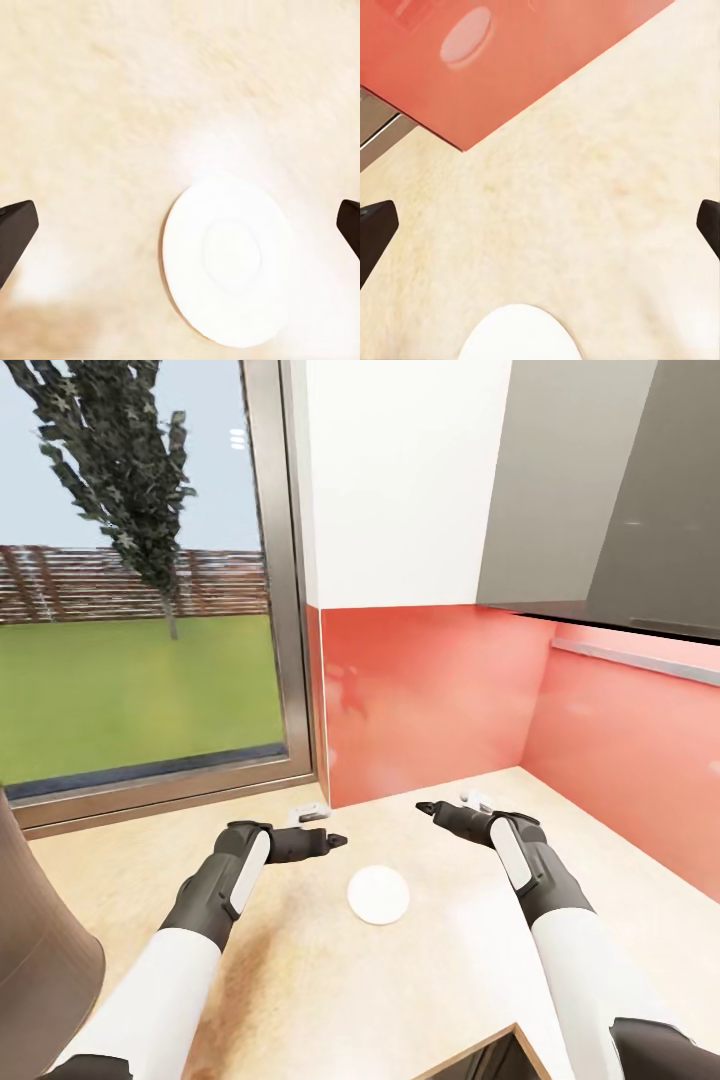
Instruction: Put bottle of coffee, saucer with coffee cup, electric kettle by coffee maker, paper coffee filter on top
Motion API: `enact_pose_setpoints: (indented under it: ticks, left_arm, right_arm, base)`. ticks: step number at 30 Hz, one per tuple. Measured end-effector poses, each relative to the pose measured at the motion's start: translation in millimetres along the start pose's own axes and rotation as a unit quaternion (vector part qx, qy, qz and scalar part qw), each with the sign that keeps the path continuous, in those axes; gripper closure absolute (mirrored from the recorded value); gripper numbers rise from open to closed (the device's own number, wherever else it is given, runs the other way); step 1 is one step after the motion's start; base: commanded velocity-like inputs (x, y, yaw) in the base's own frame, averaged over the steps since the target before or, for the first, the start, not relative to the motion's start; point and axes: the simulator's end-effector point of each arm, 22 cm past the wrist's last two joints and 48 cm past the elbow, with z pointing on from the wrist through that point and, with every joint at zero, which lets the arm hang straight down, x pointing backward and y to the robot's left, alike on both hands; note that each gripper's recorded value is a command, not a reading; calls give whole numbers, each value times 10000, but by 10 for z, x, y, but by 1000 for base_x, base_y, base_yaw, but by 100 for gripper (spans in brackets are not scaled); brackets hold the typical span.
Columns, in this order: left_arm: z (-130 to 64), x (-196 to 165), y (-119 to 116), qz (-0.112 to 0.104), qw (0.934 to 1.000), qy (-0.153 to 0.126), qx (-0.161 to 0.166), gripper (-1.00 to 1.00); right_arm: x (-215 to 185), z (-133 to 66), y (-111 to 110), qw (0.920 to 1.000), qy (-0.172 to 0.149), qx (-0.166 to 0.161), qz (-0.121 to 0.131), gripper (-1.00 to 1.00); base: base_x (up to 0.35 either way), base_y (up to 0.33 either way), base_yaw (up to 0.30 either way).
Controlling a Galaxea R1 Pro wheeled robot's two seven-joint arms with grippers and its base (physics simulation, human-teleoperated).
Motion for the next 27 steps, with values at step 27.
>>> enact_pose_setpoints:
  ticks: [27]
  left_arm:
    - [168,679,62,-454,9974,546,138,-100]
  right_arm:
    - [673,176,-263,9964,740,179,369,-100]
  base:
    - [0,0,0]
